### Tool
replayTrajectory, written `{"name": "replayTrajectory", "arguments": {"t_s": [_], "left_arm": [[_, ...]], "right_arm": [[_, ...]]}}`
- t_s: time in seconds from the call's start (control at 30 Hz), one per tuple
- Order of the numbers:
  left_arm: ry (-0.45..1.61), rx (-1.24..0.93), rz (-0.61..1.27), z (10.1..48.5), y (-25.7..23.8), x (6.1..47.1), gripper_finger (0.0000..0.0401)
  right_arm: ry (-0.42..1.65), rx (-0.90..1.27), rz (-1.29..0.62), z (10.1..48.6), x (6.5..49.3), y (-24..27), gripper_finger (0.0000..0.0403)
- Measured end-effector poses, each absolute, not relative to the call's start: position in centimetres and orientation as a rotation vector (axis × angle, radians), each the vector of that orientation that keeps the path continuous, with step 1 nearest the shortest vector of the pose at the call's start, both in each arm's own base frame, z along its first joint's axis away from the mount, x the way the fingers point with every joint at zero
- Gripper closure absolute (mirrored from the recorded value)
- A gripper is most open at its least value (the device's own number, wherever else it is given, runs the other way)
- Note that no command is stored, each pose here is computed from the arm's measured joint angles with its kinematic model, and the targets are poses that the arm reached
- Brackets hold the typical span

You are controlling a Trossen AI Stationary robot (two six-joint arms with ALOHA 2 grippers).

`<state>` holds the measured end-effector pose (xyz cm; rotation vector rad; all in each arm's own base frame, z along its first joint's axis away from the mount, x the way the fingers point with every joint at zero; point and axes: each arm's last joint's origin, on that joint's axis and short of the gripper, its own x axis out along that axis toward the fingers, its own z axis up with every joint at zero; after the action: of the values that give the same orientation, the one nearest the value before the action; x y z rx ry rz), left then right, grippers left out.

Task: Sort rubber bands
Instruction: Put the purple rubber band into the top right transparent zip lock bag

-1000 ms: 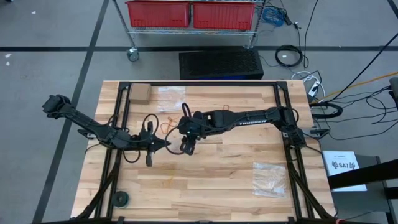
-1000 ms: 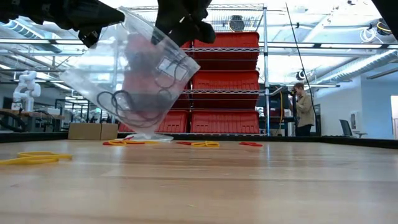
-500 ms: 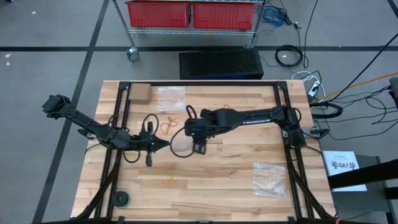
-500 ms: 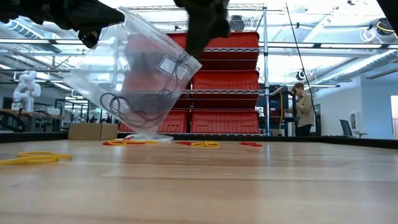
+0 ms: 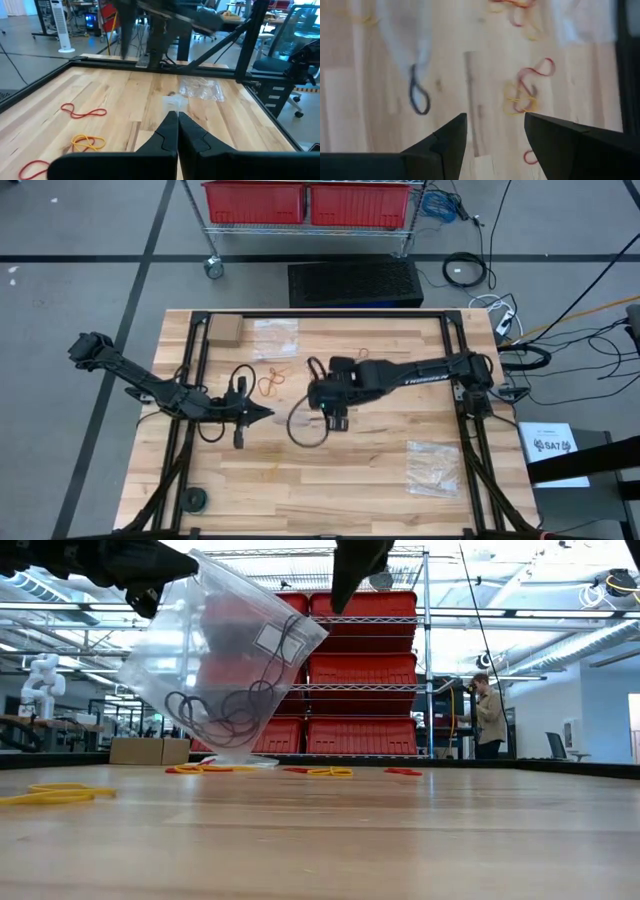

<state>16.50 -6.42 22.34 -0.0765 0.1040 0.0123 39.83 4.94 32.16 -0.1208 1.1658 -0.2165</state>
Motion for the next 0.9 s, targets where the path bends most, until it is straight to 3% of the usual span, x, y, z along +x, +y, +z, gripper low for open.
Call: {"name": "replayTrajectory", "arguments": {"t_s": [0.4,0.57,0.77,0.9], "left_arm": [[0.108,-0.084,0.008,22.3,-6.4,16.5,0.0401],[0.108,-0.082,0.008,22.3,-6.4,16.5,0.0401],[0.108,-0.082,0.008,22.3,-6.4,16.5,0.0401],[0.108,-0.082,0.008,22.3,-6.4,16.5,0.0401]], "right_arm": [[1.208,-0.171,-0.148,26.1,40.2,6.2,0.0225],[1.198,-0.132,-0.130,26.0,40.3,6.4,0.0281],[1.159,-0.137,-0.105,26.5,40.5,7.4,0.0383],[1.125,-0.140,-0.086,27.1,40.6,8.2,0.0394]]}}
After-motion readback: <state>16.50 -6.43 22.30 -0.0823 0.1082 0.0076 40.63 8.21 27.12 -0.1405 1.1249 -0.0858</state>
